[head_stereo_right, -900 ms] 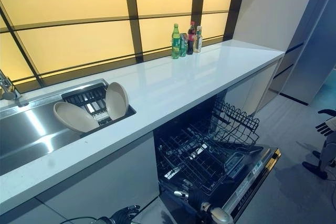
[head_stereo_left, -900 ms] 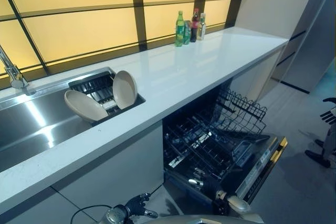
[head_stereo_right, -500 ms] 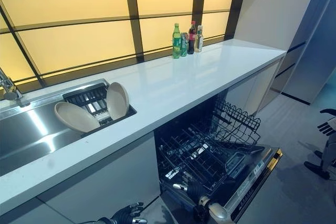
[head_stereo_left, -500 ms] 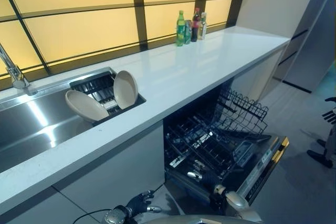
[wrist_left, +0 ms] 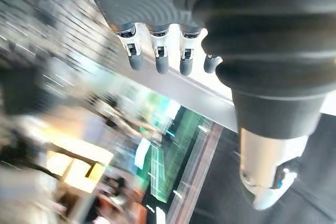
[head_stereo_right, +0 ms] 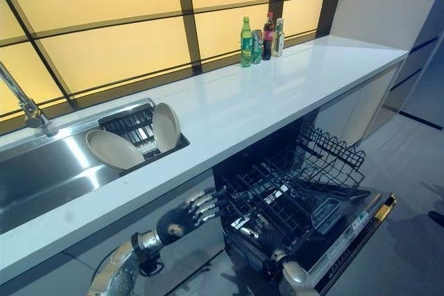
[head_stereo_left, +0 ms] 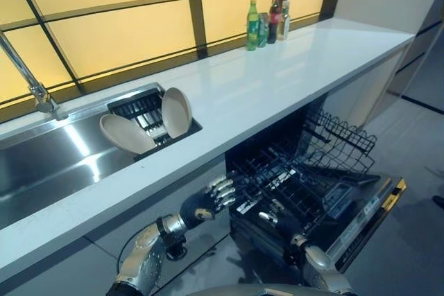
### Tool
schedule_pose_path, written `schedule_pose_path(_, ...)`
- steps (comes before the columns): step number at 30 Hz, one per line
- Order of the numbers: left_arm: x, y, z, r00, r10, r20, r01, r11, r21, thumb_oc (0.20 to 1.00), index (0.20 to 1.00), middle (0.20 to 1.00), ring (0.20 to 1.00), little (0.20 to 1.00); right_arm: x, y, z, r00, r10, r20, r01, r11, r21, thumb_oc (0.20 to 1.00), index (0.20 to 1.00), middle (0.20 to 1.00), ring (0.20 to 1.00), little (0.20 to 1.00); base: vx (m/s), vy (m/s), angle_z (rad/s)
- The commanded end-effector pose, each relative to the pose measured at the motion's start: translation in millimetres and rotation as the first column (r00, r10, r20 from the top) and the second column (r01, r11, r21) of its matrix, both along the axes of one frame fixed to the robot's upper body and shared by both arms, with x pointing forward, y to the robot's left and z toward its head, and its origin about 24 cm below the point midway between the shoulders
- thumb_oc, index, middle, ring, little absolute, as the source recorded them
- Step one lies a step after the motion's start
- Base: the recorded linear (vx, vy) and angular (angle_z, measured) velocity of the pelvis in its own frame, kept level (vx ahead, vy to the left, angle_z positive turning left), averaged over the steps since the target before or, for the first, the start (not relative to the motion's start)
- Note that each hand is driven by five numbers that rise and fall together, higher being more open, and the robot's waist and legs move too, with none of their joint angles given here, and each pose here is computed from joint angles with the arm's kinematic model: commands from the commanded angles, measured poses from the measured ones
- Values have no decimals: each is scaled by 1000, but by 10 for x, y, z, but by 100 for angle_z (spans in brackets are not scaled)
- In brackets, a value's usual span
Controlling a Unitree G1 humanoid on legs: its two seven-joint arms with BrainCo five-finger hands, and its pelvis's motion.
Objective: Pick up plates and place into dishwasher.
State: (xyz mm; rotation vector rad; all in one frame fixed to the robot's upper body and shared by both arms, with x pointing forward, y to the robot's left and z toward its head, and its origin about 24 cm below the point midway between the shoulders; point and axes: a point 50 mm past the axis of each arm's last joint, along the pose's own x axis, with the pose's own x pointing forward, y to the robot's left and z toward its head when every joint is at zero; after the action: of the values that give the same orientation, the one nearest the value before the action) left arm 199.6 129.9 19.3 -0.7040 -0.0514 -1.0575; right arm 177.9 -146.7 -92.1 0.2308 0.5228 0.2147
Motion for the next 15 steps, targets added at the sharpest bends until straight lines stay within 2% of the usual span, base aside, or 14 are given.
schedule_pose_path(1,225,-103,753,952,-50,302,136,952,-273,1000,1000,1000,1000,1000,388,142,336,978,-20,209,9,999,51,1000,1000,1000,1000,1000,14,-38,11)
schedule_pose_path(4,260,13,1166,901,102,423,45,944,-326,1000,1000,1000,1000,1000,348,198,314,981,-9,196,-1,999,52,1000,1000,1000,1000,1000,1,-19,4)
schedule_pose_path(7,315,322,1477,775,361,519,-226,925,-306,1000,1000,1000,1000,1000,266,243,286,983,9,185,-18,999,44,1000,1000,1000,1000,1000,0,0,0)
schedule_pose_path(8,317,510,1618,657,487,576,-404,872,-276,1000,1000,1000,1000,1000,231,239,275,984,16,179,-24,999,39,1000,1000,1000,1000,1000,0,0,0)
schedule_pose_path(9,328,634,1682,589,542,600,-494,829,-263,1000,1000,1000,1000,1000,215,233,268,984,18,176,-24,999,36,1000,1000,1000,1000,1000,0,0,0)
schedule_pose_path(10,329,750,1764,480,598,642,-599,758,-257,1000,1000,1000,1000,1000,196,227,260,985,19,172,-25,999,32,1000,1000,1000,1000,1000,0,9,8)
schedule_pose_path(11,332,913,1881,340,643,686,-709,655,-262,1000,1000,1000,1000,1000,173,203,244,986,20,168,-25,999,27,1000,1000,1000,1000,1000,9,11,15)
schedule_pose_path(12,328,1043,1993,148,640,754,-824,502,-264,1000,1000,1000,1000,1000,156,179,226,987,18,162,-22,1000,21,1000,1000,1000,1000,1000,14,11,21)
schedule_pose_path(13,326,1154,2091,18,608,794,-882,384,-274,1000,1000,1000,1000,1000,156,163,221,987,12,158,-15,1000,19,1000,1000,1000,1000,1000,15,9,20)
schedule_pose_path(14,336,1200,2145,-28,584,811,-899,340,-275,1000,1000,1000,1000,1000,158,159,221,988,9,157,-12,1000,19,1000,1000,1000,1000,1000,25,6,13)
schedule_pose_path(15,349,1343,2269,-135,506,852,-935,219,-279,1000,1000,1000,1000,1000,159,119,214,989,2,150,-5,1000,16,1000,1000,1000,1000,1000,24,4,7)
